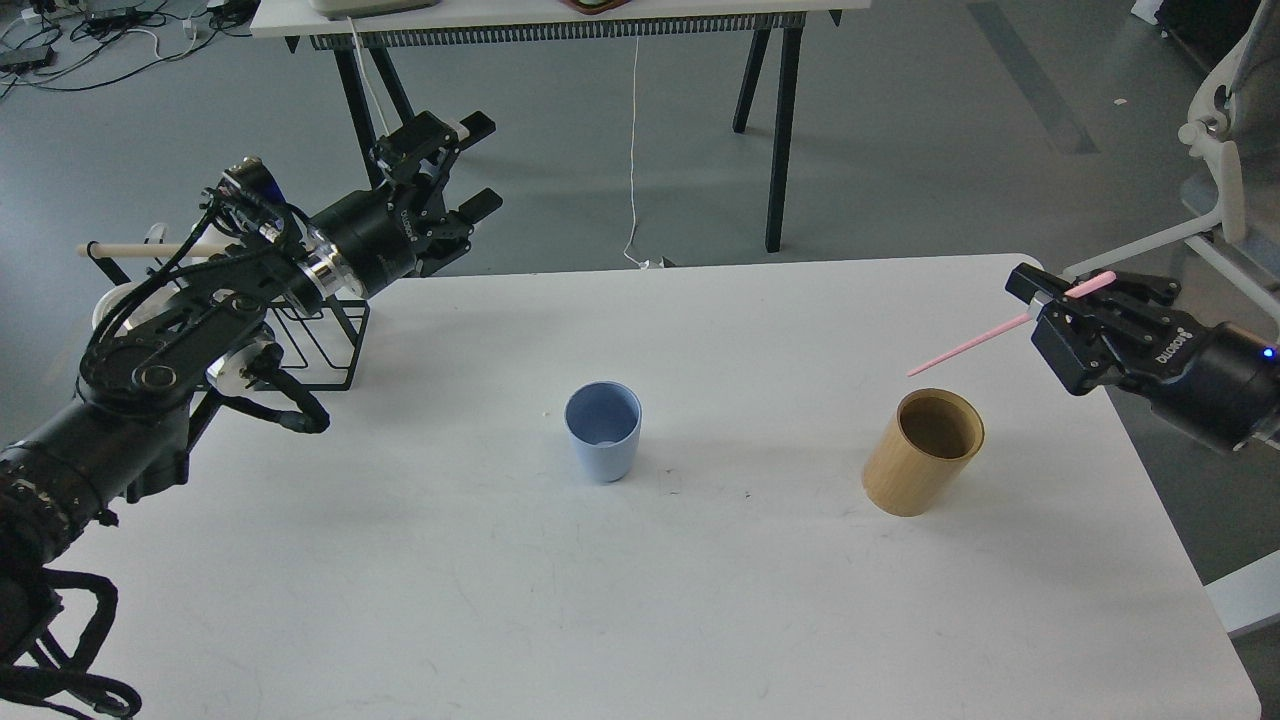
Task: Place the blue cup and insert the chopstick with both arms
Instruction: 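Carry the chopstick over the blue cup and lower it inside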
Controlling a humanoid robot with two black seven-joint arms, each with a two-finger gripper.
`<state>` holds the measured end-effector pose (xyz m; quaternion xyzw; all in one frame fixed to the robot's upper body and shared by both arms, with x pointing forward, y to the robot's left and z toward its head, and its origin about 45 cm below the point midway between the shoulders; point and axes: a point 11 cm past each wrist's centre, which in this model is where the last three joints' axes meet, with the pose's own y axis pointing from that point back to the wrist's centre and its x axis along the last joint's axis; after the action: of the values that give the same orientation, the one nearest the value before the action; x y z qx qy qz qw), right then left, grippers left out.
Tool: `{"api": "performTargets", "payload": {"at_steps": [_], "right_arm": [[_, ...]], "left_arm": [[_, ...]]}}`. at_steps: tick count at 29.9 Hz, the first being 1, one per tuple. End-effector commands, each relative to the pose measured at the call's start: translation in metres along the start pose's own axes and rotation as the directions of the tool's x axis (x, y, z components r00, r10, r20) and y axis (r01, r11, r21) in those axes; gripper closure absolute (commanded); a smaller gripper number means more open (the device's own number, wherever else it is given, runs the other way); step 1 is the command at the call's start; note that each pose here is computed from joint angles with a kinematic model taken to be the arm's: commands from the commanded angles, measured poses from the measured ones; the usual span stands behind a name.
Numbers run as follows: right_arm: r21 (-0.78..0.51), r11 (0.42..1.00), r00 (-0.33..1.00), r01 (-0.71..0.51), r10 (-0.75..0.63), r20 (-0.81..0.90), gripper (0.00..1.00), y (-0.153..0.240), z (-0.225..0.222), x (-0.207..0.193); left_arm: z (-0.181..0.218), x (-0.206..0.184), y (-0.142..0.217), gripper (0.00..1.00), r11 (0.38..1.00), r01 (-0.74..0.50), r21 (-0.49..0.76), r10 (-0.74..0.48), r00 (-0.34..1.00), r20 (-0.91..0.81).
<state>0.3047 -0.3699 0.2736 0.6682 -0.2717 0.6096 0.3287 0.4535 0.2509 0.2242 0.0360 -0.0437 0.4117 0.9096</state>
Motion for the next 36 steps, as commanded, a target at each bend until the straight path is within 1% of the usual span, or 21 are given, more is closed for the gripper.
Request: {"api": "performTargets", "payload": {"at_steps": [1, 3, 4, 8, 12, 16, 20, 27, 31, 36], "right_arm": [[0.008, 0.999, 0.997, -0.041, 0.040, 0.063, 1.00, -0.007, -0.009, 0.005], [0.018, 0.998, 0.995, -0.054, 0.052, 0.084, 1.00, -0.010, -0.014, 0.006], [0.035, 0.997, 0.993, -0.070, 0.066, 0.099, 1.00, -0.017, -0.020, 0.005], [0.142, 0.975, 0.973, -0.169, 0.142, 0.184, 1.00, -0.068, -0.057, -0.001], [0.201, 0.948, 0.950, -0.246, 0.195, 0.243, 1.00, -0.115, -0.083, -0.002], [0.255, 0.946, 0.962, -0.201, 0.141, 0.233, 1.00, -0.157, -0.099, -0.017], [0.334, 0.934, 0.979, -0.125, 0.061, 0.193, 1.00, -0.185, -0.123, -0.036], [0.363, 0.926, 0.984, -0.099, 0.037, 0.175, 1.00, -0.206, -0.138, -0.046], [0.369, 0.927, 0.989, -0.066, 0.010, 0.151, 1.00, -0.212, -0.140, -0.055], [0.367, 0.929, 0.989, -0.053, -0.002, 0.147, 1.00, -0.214, -0.142, -0.061]], "left_arm": [[-0.006, -0.001, 0.003, 0.01, 1.000, -0.002, 0.010, 0.002, 1.000, -0.008], [-0.008, -0.002, 0.004, 0.01, 1.000, -0.002, 0.014, 0.003, 1.000, -0.011], [-0.009, -0.002, 0.005, 0.01, 1.000, -0.003, 0.016, 0.003, 1.000, -0.013], [-0.010, -0.002, 0.005, 0.01, 1.000, -0.003, 0.017, 0.003, 1.000, -0.014], [-0.008, 0.001, 0.007, 0.01, 1.000, -0.010, 0.015, 0.010, 1.000, -0.011], [-0.008, 0.003, 0.009, 0.01, 1.000, -0.015, 0.016, 0.015, 1.000, -0.007], [-0.008, 0.004, 0.010, 0.01, 1.000, -0.016, 0.018, 0.016, 1.000, -0.007], [-0.013, 0.004, 0.013, 0.01, 0.999, -0.020, 0.025, 0.021, 1.000, -0.015], [-0.013, 0.004, 0.013, 0.01, 0.999, -0.020, 0.025, 0.021, 1.000, -0.015], [-0.014, 0.003, 0.013, 0.01, 0.999, -0.019, 0.027, 0.020, 1.000, -0.016]]}}
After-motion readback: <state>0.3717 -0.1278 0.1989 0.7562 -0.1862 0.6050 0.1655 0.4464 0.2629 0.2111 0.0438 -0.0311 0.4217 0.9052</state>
